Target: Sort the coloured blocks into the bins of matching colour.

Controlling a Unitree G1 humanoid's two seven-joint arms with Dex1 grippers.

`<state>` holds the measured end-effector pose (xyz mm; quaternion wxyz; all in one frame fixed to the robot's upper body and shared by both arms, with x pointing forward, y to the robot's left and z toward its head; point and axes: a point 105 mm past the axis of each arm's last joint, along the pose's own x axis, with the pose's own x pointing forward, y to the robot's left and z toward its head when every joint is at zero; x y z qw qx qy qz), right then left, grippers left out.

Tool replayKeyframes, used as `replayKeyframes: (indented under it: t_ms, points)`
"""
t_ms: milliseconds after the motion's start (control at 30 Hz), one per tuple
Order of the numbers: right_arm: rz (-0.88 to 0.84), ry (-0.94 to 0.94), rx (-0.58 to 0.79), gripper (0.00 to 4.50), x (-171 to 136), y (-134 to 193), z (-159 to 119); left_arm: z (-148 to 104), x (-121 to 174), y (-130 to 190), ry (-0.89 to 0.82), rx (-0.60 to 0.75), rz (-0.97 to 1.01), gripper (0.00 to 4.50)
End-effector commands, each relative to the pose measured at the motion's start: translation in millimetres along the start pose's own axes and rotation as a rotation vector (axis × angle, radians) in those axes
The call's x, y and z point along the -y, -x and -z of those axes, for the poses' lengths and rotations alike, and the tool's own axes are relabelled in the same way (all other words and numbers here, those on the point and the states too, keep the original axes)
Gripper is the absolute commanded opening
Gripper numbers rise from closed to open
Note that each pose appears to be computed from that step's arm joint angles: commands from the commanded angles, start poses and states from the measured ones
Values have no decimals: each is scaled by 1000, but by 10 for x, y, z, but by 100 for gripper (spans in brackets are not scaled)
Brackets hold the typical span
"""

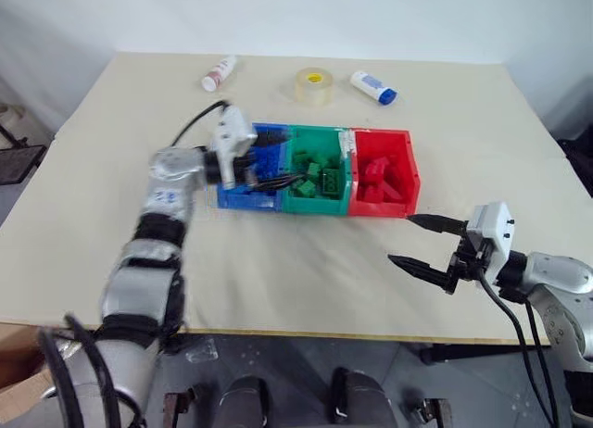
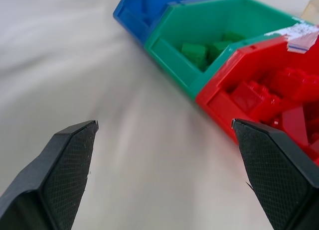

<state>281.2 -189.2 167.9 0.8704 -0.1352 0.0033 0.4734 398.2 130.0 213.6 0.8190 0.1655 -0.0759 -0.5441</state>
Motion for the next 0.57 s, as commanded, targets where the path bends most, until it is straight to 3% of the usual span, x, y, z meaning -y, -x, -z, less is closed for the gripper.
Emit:
replayKeyframes:
  t_ms: [33, 200, 300, 567]
  points:
    - [-38, 49, -2, 450, 52, -12, -80, -118, 11, 343, 19, 19, -60, 446]
    - [-95, 62, -69, 450, 173, -3, -11, 169, 343, 1114, 84, -88, -107, 446]
    - [-112, 70, -96, 450, 244, 12, 23, 275, 414, 1389, 113, -143, -162, 446]
    - [-117, 80, -98, 450, 329, 0, 27, 278, 400, 1537, 126, -127, -215, 446]
